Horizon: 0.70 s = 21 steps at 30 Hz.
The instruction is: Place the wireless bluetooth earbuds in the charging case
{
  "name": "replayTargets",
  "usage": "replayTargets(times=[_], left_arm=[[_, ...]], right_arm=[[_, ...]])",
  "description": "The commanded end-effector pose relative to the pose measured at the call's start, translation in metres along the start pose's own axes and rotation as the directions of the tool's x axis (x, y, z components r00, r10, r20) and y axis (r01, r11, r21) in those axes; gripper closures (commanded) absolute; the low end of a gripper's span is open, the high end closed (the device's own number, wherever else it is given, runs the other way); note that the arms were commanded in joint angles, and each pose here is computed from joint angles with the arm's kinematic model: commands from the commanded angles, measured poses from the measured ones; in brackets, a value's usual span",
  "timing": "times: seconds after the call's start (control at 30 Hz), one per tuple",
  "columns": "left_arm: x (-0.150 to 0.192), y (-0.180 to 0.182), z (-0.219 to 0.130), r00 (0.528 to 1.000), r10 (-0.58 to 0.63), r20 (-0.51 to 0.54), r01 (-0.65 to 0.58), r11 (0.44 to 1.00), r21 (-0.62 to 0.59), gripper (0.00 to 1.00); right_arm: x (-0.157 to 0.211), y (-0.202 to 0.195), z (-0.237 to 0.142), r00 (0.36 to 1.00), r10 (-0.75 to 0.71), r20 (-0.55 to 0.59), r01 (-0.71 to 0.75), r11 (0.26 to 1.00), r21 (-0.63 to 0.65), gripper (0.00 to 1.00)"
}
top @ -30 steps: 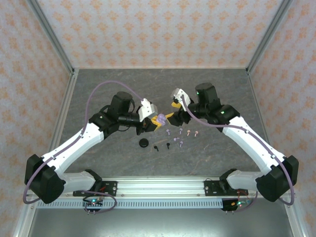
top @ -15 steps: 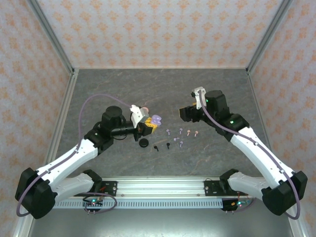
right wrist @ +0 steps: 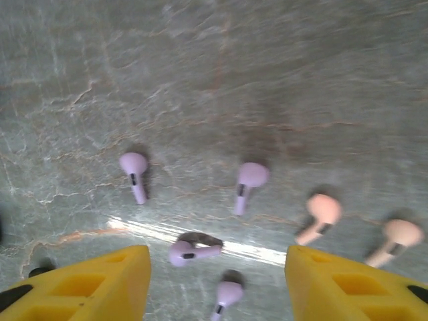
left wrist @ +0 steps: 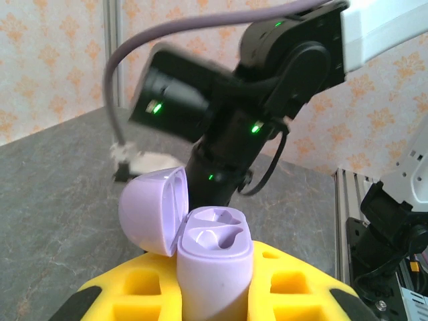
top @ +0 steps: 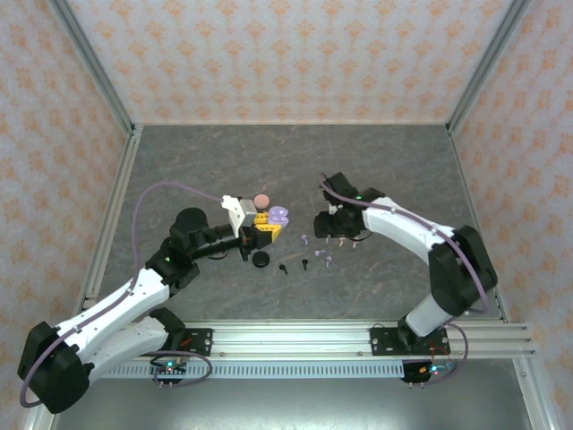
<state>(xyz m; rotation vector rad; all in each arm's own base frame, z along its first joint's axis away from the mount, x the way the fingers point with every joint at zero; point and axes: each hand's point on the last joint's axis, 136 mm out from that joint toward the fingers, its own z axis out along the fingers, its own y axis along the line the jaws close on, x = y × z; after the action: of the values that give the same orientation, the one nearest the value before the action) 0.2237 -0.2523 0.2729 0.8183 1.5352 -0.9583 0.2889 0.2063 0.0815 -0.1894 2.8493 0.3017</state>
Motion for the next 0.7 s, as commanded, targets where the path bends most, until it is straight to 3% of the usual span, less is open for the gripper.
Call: replayTargets(times=[0.0, 0.67], left_arm=[[-0.011, -0.003, -0.006, 0.998, 0.022, 0.054, -0.021, 1.000, -0.013, 1.00], [-0.018, -0.007, -0.007, 0.997, 0.021, 0.077, -0.021, 1.000, -0.002, 1.00]], right_arm=[[-0.008, 0.013, 0.005, 1.000, -0.008, -0.016, 0.009, 0.999, 0.039, 0.45], [-0.003, 0.043, 0.070, 0.983, -0.078, -0.168, 0.094, 0.992, 0.089, 0.63]])
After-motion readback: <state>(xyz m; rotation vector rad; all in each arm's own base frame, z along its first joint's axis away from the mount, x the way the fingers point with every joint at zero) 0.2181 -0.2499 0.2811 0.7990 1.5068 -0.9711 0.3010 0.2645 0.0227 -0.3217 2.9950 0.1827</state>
